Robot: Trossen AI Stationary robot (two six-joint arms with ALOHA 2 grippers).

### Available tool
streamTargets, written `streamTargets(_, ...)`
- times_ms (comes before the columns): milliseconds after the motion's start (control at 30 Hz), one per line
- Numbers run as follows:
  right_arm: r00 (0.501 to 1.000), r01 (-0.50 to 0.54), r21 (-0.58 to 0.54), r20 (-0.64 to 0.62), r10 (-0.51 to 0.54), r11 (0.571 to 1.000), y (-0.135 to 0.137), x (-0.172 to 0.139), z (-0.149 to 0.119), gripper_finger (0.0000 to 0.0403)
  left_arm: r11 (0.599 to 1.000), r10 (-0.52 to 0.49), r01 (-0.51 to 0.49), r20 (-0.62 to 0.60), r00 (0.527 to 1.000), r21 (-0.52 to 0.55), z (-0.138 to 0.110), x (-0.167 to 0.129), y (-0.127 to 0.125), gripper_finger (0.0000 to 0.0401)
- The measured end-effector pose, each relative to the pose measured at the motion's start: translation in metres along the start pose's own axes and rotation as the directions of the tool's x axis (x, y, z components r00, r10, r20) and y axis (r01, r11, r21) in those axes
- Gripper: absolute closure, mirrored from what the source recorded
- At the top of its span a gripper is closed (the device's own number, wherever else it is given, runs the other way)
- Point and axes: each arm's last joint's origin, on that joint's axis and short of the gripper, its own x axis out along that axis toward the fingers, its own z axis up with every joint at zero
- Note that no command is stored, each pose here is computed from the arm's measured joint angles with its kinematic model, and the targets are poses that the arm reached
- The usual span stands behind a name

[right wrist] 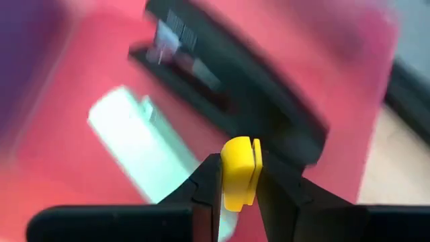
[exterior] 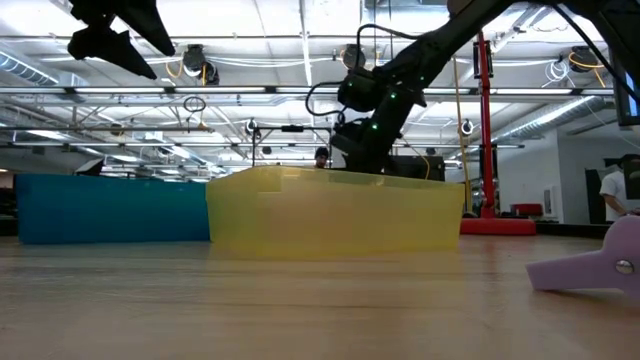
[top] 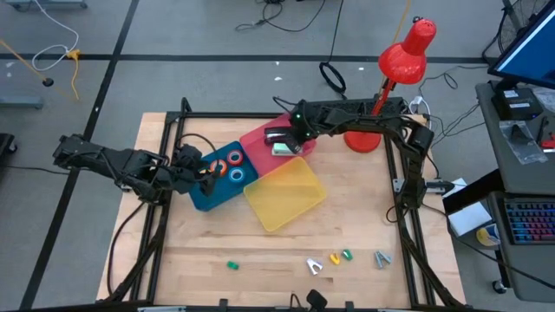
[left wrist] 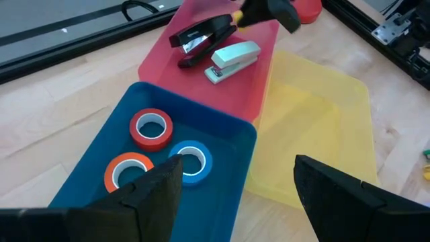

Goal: Pick and place Stapler, Stapler remover, tape
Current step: Put the left yellow stapler into the pink bin, then adjust the black stapler in the bin

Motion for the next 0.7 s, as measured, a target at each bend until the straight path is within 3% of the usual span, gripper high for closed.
streamTargets(333,0.993,-0.013,-0.077,-0.119,0.004,0.997,0.003,-0.002,-0.012,0.034,1.0,0.0,0.0,0.0,1.0,-0.002,0.0,0.0,0.0,0.0118)
streamTargets(700,0.991,-0.024,-0.127,-0.133,0.007,0.992,0.006,-0.002,-0.014,0.0248,1.0,-0.005,0.005,-0.009,1.0,-0.002,0.0,0.0,0.0,0.0118)
